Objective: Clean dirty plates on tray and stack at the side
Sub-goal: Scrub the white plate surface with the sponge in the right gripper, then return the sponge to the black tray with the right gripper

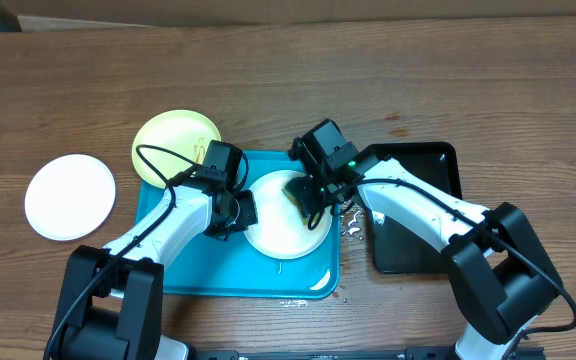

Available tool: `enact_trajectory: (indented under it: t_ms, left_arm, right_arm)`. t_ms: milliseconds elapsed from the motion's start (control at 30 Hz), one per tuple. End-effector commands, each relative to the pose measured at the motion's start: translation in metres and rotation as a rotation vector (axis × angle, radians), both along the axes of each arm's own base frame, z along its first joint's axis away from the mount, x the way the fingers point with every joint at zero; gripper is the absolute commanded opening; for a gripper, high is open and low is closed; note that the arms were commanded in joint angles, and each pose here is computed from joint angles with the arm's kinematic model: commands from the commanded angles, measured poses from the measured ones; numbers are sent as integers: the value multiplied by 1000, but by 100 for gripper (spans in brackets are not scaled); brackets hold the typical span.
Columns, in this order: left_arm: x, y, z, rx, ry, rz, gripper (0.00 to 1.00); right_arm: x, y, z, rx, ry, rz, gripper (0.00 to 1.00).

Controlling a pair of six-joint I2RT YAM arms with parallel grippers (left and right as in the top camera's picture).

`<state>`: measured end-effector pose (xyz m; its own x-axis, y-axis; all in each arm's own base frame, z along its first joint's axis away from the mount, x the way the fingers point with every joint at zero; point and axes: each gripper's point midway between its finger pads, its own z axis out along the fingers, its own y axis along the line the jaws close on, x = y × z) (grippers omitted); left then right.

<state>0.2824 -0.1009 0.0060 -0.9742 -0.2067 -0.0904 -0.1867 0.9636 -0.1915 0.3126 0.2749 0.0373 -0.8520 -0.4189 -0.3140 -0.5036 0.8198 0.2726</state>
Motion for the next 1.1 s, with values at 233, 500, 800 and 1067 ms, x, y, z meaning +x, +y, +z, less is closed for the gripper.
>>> enact_trajectory:
  t_ms: [233, 500, 800, 1067]
  left_arm:
    - [-1, 6, -6, 31, 11, 19, 4]
    - [-2, 6, -6, 31, 12, 19, 4]
    - [-2, 6, -6, 33, 14, 18, 4]
    - [-3, 7, -6, 43, 13, -9, 4]
  right_arm:
    - [-37, -15, -29, -33, 73, 35, 4]
    - [-63, 28, -23, 152, 149, 65, 4]
    - [-19, 44, 38, 291, 24, 43, 4]
    - [12, -21, 104, 308, -69, -94, 4]
